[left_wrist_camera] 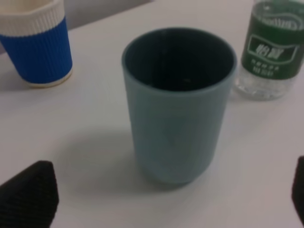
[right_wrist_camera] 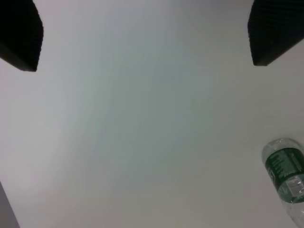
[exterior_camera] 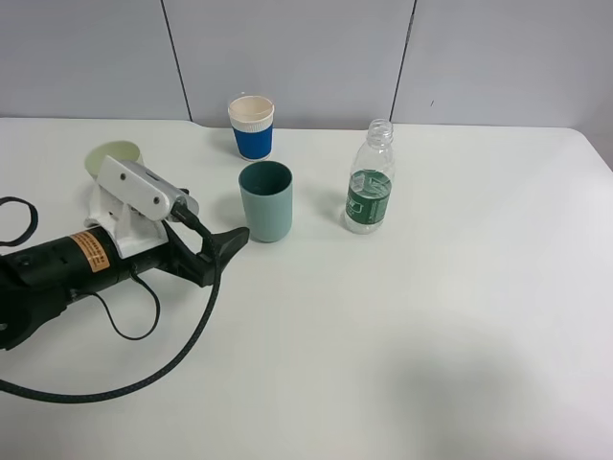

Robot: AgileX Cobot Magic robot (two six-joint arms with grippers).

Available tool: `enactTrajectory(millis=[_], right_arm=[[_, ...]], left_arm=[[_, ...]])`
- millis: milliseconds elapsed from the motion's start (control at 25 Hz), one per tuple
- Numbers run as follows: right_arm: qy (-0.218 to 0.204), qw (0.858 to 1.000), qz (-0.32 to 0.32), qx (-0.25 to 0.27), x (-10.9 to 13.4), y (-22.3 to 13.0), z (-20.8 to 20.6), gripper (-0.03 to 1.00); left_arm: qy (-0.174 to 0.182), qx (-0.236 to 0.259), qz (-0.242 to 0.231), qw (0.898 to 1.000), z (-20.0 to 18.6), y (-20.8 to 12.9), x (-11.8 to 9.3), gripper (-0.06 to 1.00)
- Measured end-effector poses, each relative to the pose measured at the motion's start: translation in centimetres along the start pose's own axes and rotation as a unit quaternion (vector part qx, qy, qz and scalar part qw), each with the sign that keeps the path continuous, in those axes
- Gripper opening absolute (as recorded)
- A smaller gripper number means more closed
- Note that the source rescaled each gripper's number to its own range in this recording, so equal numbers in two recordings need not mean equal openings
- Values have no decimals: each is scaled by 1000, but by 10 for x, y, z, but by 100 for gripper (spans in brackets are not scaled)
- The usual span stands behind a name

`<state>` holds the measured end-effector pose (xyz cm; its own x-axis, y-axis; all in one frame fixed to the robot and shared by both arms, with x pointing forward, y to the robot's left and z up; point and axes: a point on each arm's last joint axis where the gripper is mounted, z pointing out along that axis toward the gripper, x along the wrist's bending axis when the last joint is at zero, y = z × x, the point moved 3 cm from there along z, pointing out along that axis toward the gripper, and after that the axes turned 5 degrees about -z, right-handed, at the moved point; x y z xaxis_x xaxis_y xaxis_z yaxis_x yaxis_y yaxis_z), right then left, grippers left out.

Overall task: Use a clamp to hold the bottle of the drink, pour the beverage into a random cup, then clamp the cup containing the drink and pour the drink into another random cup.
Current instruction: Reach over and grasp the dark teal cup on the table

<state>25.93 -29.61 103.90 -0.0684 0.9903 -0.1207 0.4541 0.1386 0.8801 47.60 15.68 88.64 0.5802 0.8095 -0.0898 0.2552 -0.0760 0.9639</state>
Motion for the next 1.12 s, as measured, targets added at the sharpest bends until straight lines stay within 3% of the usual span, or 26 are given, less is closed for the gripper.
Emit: enactTrajectory(millis=[1120], right_arm=[[0, 1000, 0, 0, 0, 0, 0, 82]], left_arm=[[-10, 13, 3, 1000, 57, -26, 8, 100]])
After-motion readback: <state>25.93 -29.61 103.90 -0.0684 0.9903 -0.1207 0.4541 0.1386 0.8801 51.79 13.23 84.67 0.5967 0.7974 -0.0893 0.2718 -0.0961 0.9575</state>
